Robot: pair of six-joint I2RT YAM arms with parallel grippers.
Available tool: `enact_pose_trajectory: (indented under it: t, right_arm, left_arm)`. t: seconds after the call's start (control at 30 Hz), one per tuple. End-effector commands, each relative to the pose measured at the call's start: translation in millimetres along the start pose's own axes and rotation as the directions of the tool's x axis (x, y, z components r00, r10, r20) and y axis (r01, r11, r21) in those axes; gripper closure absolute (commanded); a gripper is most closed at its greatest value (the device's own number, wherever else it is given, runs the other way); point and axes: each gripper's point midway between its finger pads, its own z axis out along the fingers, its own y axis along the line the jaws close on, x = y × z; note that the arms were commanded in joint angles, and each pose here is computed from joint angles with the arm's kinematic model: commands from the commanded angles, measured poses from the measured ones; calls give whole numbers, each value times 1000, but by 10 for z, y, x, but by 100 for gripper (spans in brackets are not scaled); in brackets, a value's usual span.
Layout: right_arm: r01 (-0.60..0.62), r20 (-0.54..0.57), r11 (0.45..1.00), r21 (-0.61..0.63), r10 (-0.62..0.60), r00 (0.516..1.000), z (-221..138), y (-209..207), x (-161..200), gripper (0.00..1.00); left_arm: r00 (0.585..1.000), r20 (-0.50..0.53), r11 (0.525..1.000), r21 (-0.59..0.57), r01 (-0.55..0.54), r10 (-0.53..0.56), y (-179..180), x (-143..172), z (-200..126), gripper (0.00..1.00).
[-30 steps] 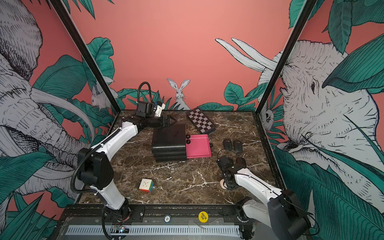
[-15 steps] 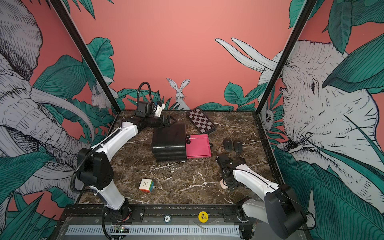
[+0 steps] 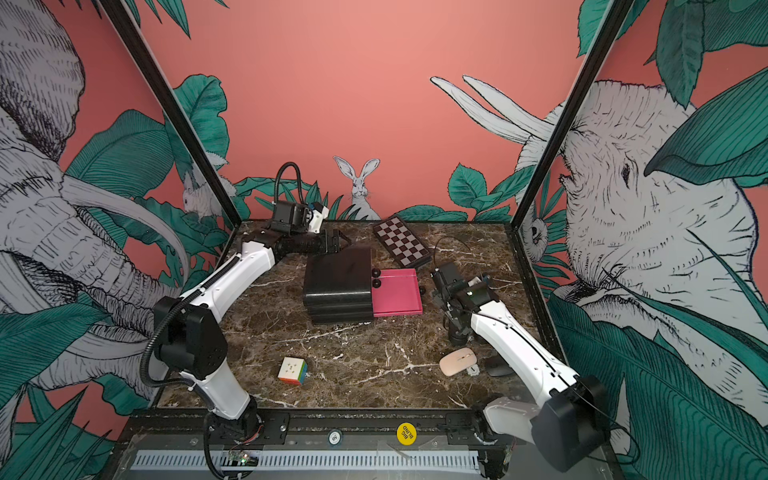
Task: Take the mice out of the drawer
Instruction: Place the mouse at the center of the board, then close the drawer of the storage box.
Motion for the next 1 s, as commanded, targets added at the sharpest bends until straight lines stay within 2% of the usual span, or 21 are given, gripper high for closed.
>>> enact_pose_trajectory:
  t: [0.0, 0.07, 0.17, 0.3, 0.43, 0.5, 0.63, 0.73, 0.83, 0.97]
  right_arm:
    - [227, -23, 964, -137, -233, 972, 205, 488, -71, 1]
    - [179, -109, 963, -202, -204, 973, 412, 673, -44, 2]
    - [147, -177, 973, -176, -178, 968, 640, 757, -30, 1]
    - [246, -206, 955, -164, -277, 938, 815, 805, -130, 1]
    - [376, -289, 911, -169, -411, 864, 955, 693, -119, 5]
    - [397, -327, 902, -169, -431, 841, 979, 665, -59, 8]
    - [358, -382, 906, -227, -421, 823, 1076, 760, 101, 32]
    - [347, -405, 908, -234, -415, 814, 1151, 785, 151, 44]
    - [345, -424, 910, -228, -412, 806, 1183, 779, 183, 45]
    - [322, -450, 935, -146, -353, 821, 1284, 630, 222, 47]
  left_arm:
    - [998, -52, 998, -48, 38, -41, 71, 92, -180, 8]
    - [999, -23, 997, -71, 44, -46, 131, 4, -305, 8]
    - [998, 32, 991, -123, 55, -51, 267, -100, -542, 8]
    - [995, 63, 976, -201, 87, -75, 507, -77, -796, 8]
    - [994, 51, 961, -254, 107, -97, 658, 74, -917, 8]
    - [993, 48, 957, -266, 116, -107, 680, 145, -936, 7]
    - [989, 27, 946, -289, 148, -146, 782, 345, -888, 7]
    - [985, 23, 937, -307, 168, -170, 848, 456, -862, 7]
    - [982, 26, 931, -312, 187, -189, 892, 528, -840, 7]
    - [976, 30, 925, -315, 214, -215, 938, 615, -798, 7]
